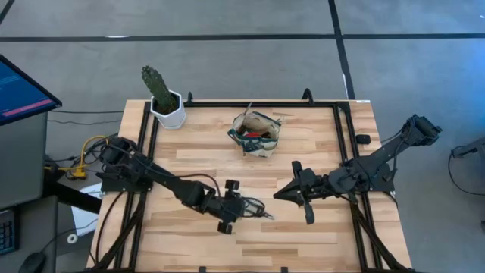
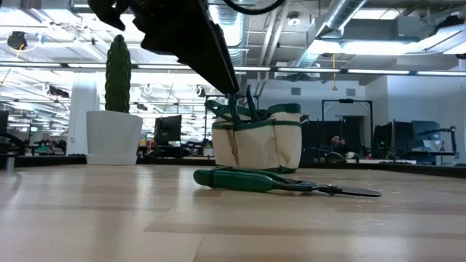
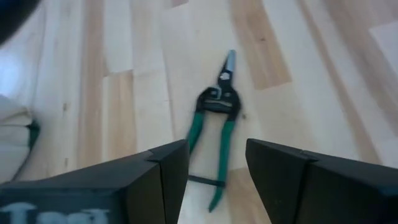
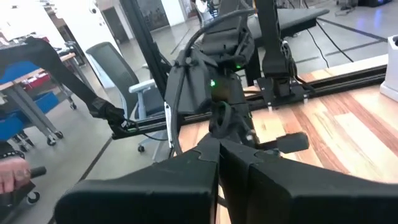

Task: Pick & Place Garden tools in Gardening bag
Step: Adjust the gardening bag

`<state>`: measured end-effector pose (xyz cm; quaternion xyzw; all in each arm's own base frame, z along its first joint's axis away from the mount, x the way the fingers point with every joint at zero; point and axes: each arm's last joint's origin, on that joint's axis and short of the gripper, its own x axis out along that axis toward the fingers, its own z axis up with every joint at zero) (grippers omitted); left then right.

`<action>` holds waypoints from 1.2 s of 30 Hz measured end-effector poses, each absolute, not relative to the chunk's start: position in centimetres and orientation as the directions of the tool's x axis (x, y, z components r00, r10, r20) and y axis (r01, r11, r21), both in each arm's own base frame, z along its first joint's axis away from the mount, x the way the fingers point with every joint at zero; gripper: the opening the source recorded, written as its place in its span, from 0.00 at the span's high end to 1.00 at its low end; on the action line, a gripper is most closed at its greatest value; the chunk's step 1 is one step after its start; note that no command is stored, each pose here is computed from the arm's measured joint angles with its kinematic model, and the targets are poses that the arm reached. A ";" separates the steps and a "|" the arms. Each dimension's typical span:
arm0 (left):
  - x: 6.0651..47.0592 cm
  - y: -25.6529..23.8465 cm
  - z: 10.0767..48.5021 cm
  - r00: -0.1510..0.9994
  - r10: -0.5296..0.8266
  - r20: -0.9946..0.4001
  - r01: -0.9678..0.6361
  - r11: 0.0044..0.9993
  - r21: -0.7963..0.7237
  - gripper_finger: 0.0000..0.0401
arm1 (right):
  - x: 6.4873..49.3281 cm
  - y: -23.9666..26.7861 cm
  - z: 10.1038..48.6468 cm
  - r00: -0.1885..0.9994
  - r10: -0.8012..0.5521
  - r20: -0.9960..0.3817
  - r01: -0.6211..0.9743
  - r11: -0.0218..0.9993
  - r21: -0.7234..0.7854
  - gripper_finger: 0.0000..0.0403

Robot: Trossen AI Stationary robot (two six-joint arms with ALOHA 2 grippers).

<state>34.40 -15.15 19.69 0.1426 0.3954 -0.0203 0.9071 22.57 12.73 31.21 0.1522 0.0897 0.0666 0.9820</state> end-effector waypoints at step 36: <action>29.0 -9.7 29.5 0.737 0.354 -0.575 -0.239 0.933 0.269 0.63 | 21.8 10.8 30.3 0.951 0.036 -0.308 0.082 0.928 0.363 1.00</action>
